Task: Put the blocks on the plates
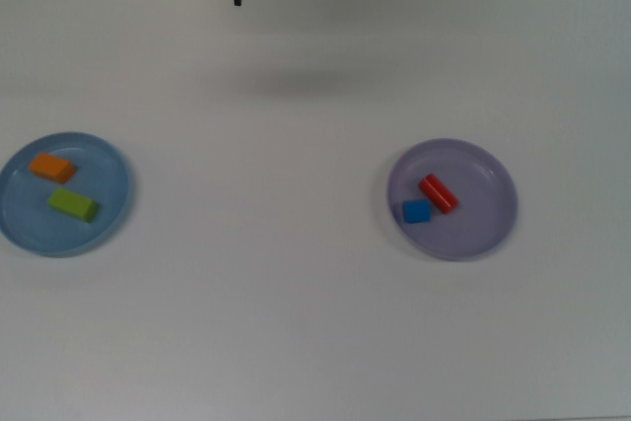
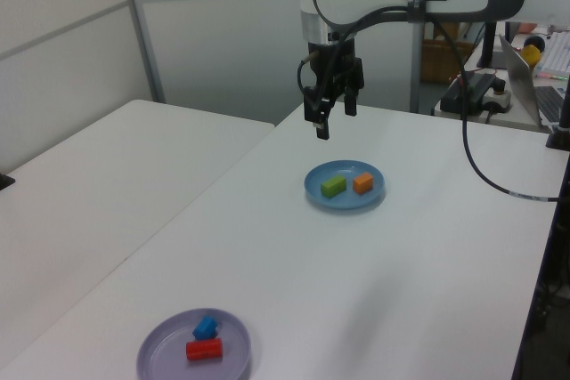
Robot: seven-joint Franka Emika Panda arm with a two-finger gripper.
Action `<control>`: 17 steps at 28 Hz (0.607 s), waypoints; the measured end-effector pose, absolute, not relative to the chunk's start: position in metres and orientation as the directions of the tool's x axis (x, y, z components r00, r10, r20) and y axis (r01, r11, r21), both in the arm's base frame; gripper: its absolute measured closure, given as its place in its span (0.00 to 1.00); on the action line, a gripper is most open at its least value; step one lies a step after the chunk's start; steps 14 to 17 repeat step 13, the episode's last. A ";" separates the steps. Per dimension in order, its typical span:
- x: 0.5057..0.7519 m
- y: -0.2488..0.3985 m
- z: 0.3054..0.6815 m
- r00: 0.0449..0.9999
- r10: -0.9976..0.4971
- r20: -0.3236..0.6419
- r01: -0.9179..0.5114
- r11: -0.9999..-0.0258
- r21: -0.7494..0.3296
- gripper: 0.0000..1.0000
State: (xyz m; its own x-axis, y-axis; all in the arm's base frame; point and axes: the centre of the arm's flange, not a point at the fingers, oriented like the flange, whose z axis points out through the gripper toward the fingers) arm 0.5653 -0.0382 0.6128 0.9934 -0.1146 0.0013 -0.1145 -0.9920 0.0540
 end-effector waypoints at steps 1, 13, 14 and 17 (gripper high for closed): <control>0.565 -0.038 0.613 0.993 -0.115 0.002 -0.115 -0.992 0.054 0.00; 0.565 -0.040 0.615 0.993 -0.117 0.006 -0.118 -0.992 0.054 0.00; 0.565 -0.040 0.615 0.993 -0.117 0.006 -0.118 -0.992 0.054 0.00; 0.565 -0.040 0.615 0.993 -0.117 0.006 -0.118 -0.992 0.054 0.00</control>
